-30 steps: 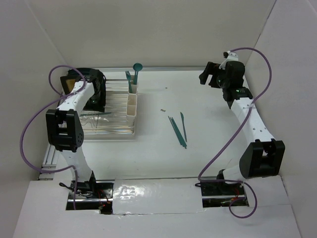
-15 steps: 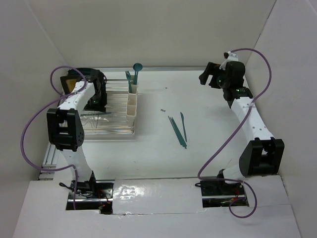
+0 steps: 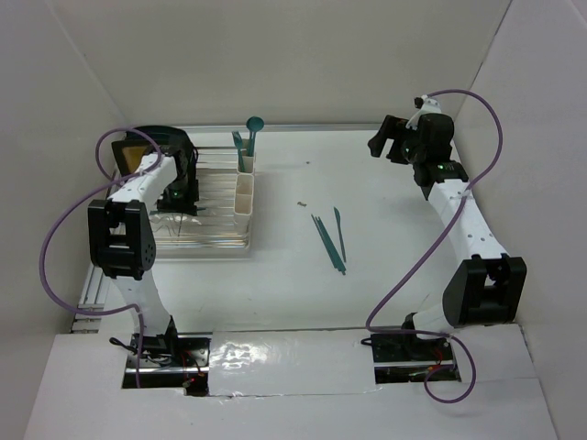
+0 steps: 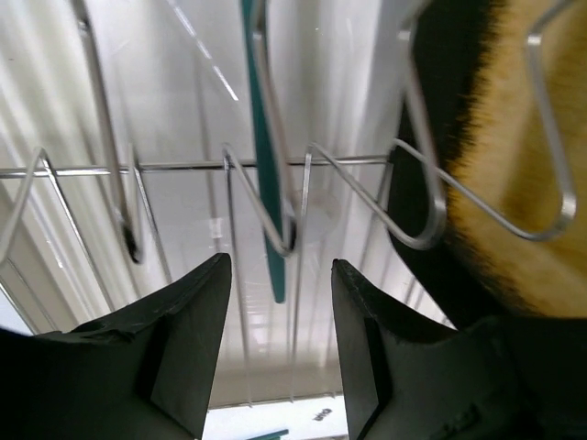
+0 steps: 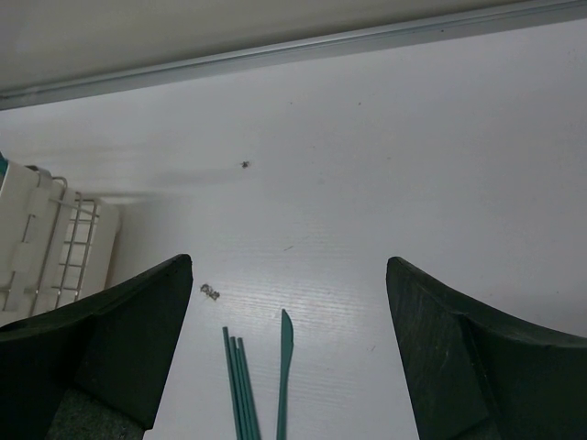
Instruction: Sort the eating utensils into containers
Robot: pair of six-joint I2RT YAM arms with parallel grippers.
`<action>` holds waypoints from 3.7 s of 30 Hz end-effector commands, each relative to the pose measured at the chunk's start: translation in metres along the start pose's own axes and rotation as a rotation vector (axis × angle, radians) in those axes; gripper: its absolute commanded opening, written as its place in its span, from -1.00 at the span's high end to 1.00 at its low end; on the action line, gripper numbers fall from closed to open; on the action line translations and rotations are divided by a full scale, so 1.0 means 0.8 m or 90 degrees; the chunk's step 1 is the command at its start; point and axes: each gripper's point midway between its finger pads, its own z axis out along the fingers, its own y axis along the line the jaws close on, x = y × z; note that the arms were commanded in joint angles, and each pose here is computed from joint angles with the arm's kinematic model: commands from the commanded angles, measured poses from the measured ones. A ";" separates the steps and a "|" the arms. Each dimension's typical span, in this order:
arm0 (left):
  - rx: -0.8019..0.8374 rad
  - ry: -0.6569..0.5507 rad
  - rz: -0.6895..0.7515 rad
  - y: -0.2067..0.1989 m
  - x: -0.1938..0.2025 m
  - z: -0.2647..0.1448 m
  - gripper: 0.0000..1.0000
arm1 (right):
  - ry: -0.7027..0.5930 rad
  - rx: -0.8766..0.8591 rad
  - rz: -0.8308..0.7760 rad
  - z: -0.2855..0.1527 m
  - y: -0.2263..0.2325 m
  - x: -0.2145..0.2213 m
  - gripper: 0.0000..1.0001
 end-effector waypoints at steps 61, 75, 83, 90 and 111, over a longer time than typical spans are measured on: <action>0.023 0.024 -0.053 0.004 -0.015 -0.051 1.00 | 0.009 0.010 0.030 -0.008 -0.006 0.006 -0.84; 0.169 0.032 -0.023 -0.029 -0.007 -0.131 1.00 | 0.006 -0.009 0.032 -0.008 0.002 -0.001 -0.83; 0.384 0.030 0.205 -0.068 0.006 -0.199 1.00 | 0.000 -0.012 0.025 -0.015 0.004 -0.003 -0.82; 1.075 -0.143 0.712 -0.104 0.072 -0.359 1.00 | 0.006 -0.025 0.026 -0.014 0.008 -0.001 -0.82; 1.407 -0.141 1.047 -0.004 0.153 -0.334 1.00 | -0.012 0.024 0.016 -0.061 -0.013 0.006 -0.83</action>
